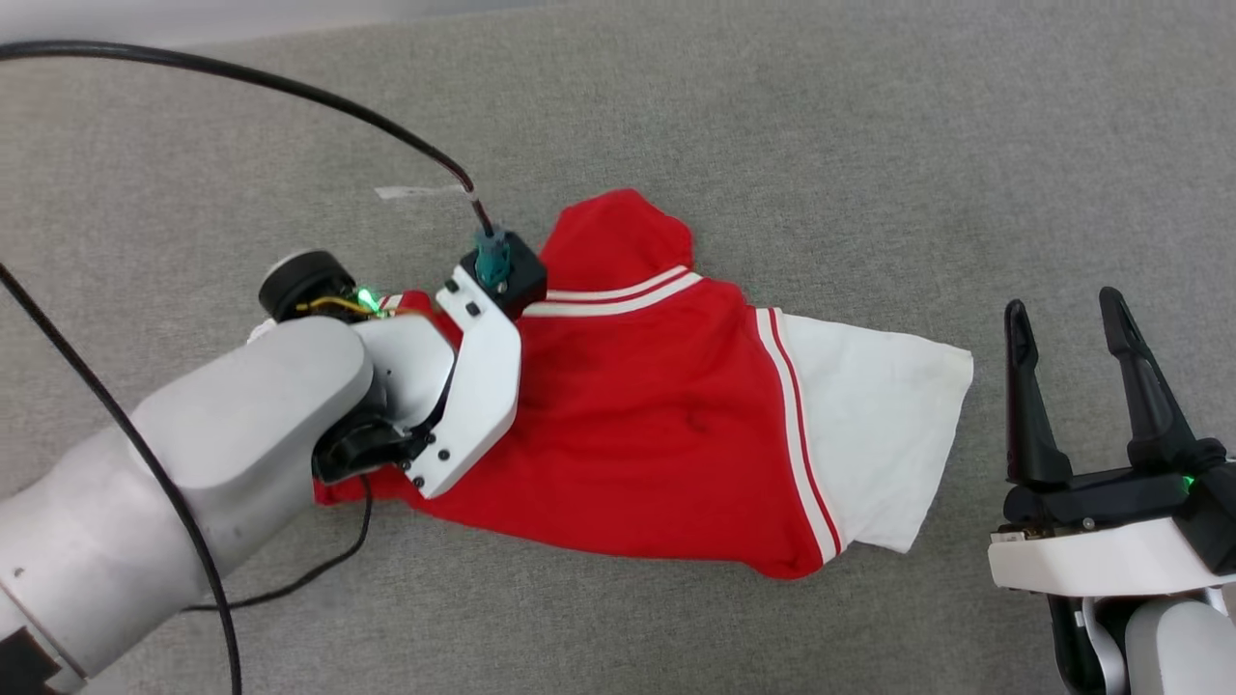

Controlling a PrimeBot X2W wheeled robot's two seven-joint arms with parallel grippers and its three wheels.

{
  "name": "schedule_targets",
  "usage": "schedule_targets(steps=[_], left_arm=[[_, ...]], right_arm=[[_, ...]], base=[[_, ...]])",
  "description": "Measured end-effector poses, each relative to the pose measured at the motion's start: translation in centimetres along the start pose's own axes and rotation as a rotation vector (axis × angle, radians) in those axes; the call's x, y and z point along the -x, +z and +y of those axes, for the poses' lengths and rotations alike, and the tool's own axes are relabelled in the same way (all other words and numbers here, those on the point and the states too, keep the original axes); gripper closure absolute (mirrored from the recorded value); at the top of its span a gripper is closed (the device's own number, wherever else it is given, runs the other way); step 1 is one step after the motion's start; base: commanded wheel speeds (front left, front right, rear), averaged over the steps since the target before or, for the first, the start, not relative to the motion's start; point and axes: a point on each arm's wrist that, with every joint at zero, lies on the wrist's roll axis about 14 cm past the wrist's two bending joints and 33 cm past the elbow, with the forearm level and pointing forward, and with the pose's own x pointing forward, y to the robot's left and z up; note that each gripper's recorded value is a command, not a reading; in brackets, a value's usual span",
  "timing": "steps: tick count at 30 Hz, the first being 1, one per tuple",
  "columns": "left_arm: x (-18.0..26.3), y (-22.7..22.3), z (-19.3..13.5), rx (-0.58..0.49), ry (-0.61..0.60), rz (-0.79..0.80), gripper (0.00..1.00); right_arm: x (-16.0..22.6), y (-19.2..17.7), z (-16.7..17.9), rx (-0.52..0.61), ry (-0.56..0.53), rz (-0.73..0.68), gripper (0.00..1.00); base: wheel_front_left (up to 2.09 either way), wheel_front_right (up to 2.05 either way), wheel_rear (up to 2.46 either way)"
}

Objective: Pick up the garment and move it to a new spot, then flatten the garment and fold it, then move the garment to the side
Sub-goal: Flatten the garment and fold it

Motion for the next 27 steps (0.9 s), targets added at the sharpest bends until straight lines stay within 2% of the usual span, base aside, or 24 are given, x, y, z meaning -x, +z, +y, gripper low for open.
schedule_targets(steps=[5,12,18,21,25,26,27], left_arm=[[2.5,3.6,-0.2,-0.064,0.023,-0.129,1.00],[2.1,6.1,-4.5,-0.137,-0.088,-0.211,1.00],[-1.0,3.5,-6.8,-0.155,-0.148,-0.108,1.00],[-2.2,1.8,-7.6,-0.130,-0.180,-0.051,1.00],[-2.5,1.7,-7.5,-0.109,-0.186,-0.056,1.00],[-2.4,1.9,-7.4,-0.112,-0.179,-0.072,0.00],[-2.2,2.2,-7.2,-0.108,-0.173,-0.092,0.00]], right_arm=[[0.1,0.8,0.3,-0.004,0.007,-0.021,0.00],[0.3,0.7,0.0,-0.003,-0.001,-0.016,0.00],[0.2,-0.1,-0.5,-0.002,-0.016,0.003,0.00],[0.2,-0.5,-0.8,0.002,-0.025,0.015,0.00],[0.2,-0.7,-0.9,-0.003,-0.029,0.020,0.00],[0.2,-0.6,-0.9,-0.004,-0.028,0.019,0.00],[0.1,-0.6,-0.8,-0.006,-0.028,0.018,0.00]], base=[[0.00,0.00,0.00],[0.00,0.00,0.00],[0.00,0.00,0.00],[0.00,0.00,0.00],[0.00,0.00,0.00],[0.00,0.00,0.00],[0.00,0.00,0.00]])
